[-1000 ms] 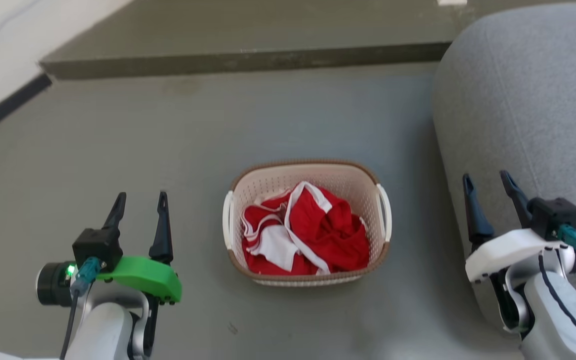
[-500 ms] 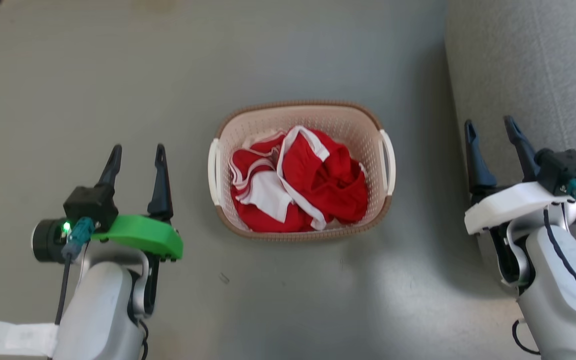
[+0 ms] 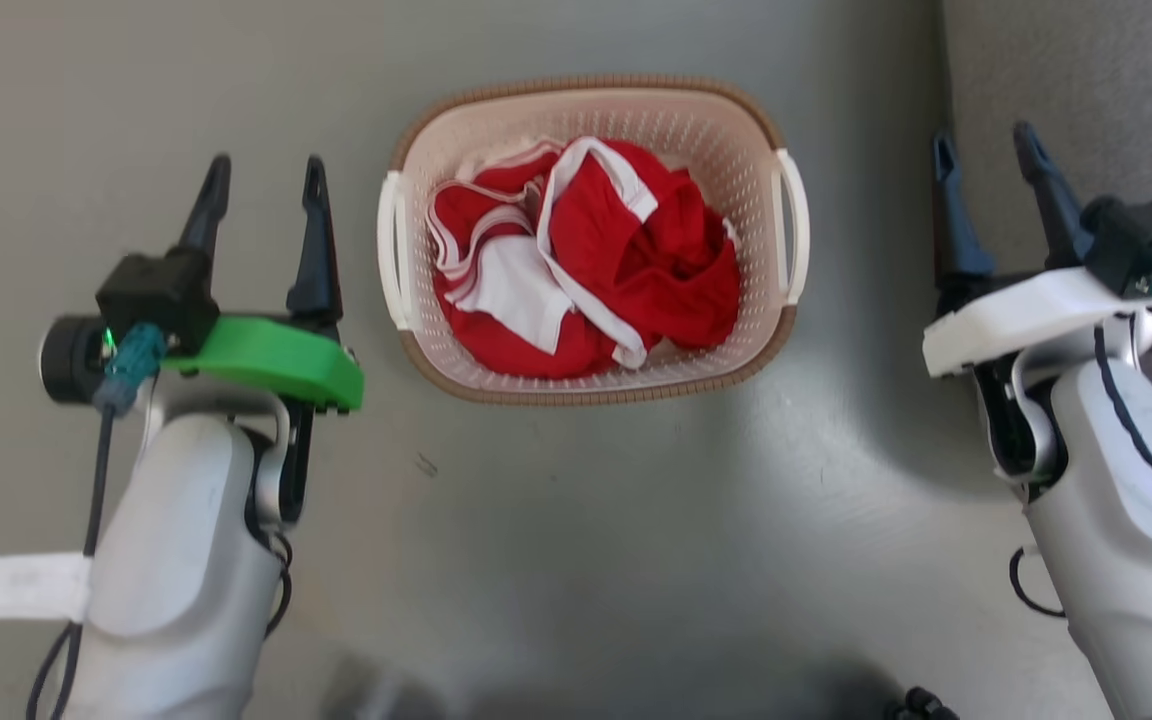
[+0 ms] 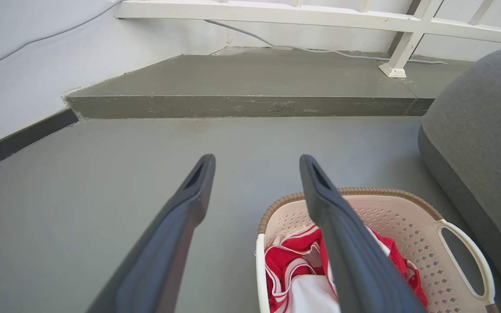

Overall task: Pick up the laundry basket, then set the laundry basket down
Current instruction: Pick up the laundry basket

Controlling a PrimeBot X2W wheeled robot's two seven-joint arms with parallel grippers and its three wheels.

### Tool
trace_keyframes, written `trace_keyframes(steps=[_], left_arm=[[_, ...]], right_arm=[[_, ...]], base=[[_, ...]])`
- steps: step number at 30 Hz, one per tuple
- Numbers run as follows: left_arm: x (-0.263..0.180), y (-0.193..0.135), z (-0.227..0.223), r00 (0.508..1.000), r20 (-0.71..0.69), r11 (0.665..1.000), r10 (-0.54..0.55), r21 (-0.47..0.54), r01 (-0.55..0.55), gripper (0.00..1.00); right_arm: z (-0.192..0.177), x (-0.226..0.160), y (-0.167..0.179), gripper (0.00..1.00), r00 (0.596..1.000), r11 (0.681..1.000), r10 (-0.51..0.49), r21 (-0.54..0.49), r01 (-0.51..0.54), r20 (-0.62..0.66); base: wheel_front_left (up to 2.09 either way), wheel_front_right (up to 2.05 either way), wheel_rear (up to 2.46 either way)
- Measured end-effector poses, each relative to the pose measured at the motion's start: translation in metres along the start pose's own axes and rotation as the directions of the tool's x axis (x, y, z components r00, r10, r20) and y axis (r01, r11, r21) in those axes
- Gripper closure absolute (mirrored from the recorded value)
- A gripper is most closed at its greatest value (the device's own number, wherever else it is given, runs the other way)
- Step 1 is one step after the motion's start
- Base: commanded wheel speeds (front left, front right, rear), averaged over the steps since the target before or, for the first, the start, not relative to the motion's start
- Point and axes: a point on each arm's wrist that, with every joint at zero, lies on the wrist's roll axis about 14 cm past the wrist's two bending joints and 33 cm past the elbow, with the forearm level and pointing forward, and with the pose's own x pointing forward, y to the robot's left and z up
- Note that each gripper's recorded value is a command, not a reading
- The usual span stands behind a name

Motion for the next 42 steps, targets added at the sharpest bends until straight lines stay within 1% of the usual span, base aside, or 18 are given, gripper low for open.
trace_keyframes(steps=[4,9,13,14,18,24,35,42], left_arm=[[0.017,0.001,-0.014,1.000,-0.022,1.000,-0.020,-0.006,0.020,0.00],[0.042,0.004,-0.041,0.996,-0.082,0.999,-0.042,-0.022,0.040,0.00],[0.054,0.008,-0.069,0.987,-0.154,0.998,-0.055,-0.050,0.048,0.00],[0.057,0.010,-0.085,0.979,-0.196,0.997,-0.056,-0.064,0.045,0.00],[0.054,0.010,-0.121,0.952,-0.297,0.993,-0.075,-0.110,0.043,0.00],[0.047,0.012,-0.158,0.903,-0.420,0.991,-0.087,-0.128,0.036,0.00],[0.038,0.010,-0.197,0.816,-0.568,0.988,-0.110,-0.151,0.029,0.00],[0.044,0.008,-0.210,0.787,-0.605,0.987,-0.122,-0.160,0.030,0.00]], right_arm=[[-0.015,0.015,-0.001,0.00,1.000,1.000,0.006,0.005,-0.005,-0.027],[-0.036,0.041,-0.003,0.00,0.998,1.000,0.014,0.007,-0.014,-0.057],[-0.057,0.057,0.000,0.00,0.995,0.999,0.035,0.003,-0.035,-0.097],[-0.071,0.061,0.004,0.00,0.990,0.998,0.055,-0.004,-0.056,-0.127],[-0.101,0.063,0.012,0.00,0.977,0.997,0.072,0.015,-0.071,-0.199],[-0.129,0.062,0.026,0.00,0.957,0.995,0.103,0.043,-0.095,-0.272],[-0.166,0.050,0.030,0.00,0.908,0.993,0.116,0.051,-0.105,-0.403],[-0.178,0.051,0.027,0.00,0.886,0.993,0.117,0.061,-0.100,-0.449]], base=[[0.00,0.00,0.00],[0.00,0.00,0.00],[0.00,0.00,0.00],[0.00,0.00,0.00],[0.00,0.00,0.00],[0.00,0.00,0.00],[0.00,0.00,0.00],[0.00,0.00,0.00]])
